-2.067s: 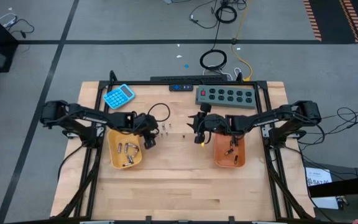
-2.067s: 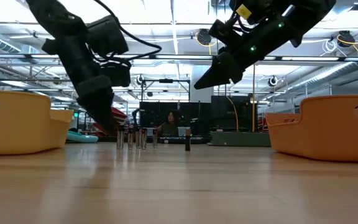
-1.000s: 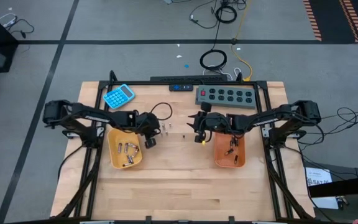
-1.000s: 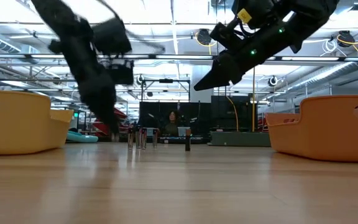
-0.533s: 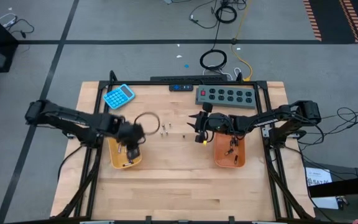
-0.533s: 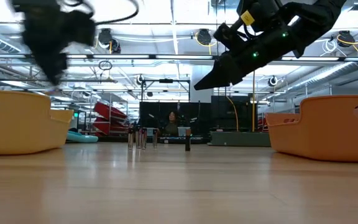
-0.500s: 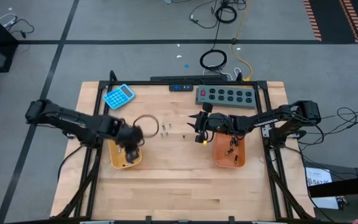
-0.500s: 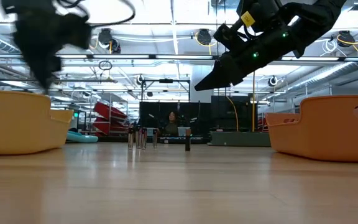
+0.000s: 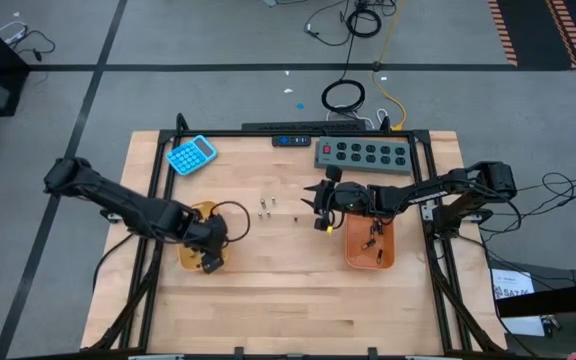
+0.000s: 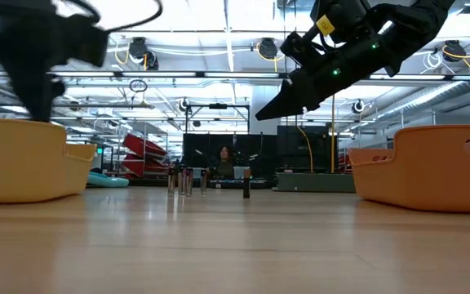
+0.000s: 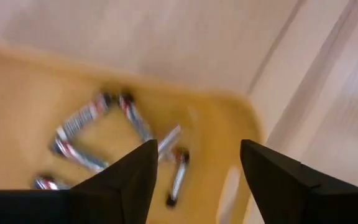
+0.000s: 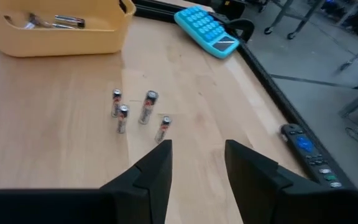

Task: Sort batteries
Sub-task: Put the silver battery into the yellow bin

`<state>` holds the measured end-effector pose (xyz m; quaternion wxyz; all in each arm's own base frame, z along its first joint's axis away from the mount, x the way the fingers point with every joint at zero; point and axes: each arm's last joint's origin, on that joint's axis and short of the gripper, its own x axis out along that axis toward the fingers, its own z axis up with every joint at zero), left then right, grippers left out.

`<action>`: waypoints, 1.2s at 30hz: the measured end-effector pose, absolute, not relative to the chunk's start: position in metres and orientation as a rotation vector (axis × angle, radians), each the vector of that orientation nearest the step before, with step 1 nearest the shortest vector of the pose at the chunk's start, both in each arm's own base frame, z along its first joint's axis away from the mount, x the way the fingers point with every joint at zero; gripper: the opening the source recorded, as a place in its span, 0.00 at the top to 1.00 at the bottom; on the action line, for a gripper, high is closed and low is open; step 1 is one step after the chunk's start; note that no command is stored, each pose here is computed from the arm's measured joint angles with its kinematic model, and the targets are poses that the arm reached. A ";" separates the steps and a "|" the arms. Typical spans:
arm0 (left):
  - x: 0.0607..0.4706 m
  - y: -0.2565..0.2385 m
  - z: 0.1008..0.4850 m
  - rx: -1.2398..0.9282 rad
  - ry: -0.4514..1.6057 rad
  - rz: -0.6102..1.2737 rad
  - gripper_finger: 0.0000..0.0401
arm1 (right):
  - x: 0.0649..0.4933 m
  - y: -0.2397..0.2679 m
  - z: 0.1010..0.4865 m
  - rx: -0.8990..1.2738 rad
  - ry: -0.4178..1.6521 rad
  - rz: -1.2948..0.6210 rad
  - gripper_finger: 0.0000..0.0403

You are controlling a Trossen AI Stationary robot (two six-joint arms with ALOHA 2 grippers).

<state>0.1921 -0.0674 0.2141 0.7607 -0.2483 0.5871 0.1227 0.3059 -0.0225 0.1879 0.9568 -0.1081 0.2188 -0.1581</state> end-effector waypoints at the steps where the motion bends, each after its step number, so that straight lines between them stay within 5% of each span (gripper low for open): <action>1: 0.195 -0.065 0.218 -0.519 1.249 0.273 0.40 | 0.306 -0.022 0.188 -0.213 0.443 -0.310 0.65; 8: 0.215 -0.037 0.231 -0.359 1.093 0.382 0.40 | 0.306 -0.022 0.187 -0.209 0.450 -0.303 0.65; 18: 0.265 0.000 0.185 -0.252 1.142 0.325 0.40 | 0.306 -0.020 0.187 -0.202 0.449 -0.259 0.65; 36: 0.294 0.033 0.149 -0.201 1.110 0.309 0.40 | 0.304 -0.015 0.183 -0.204 0.490 -0.241 0.65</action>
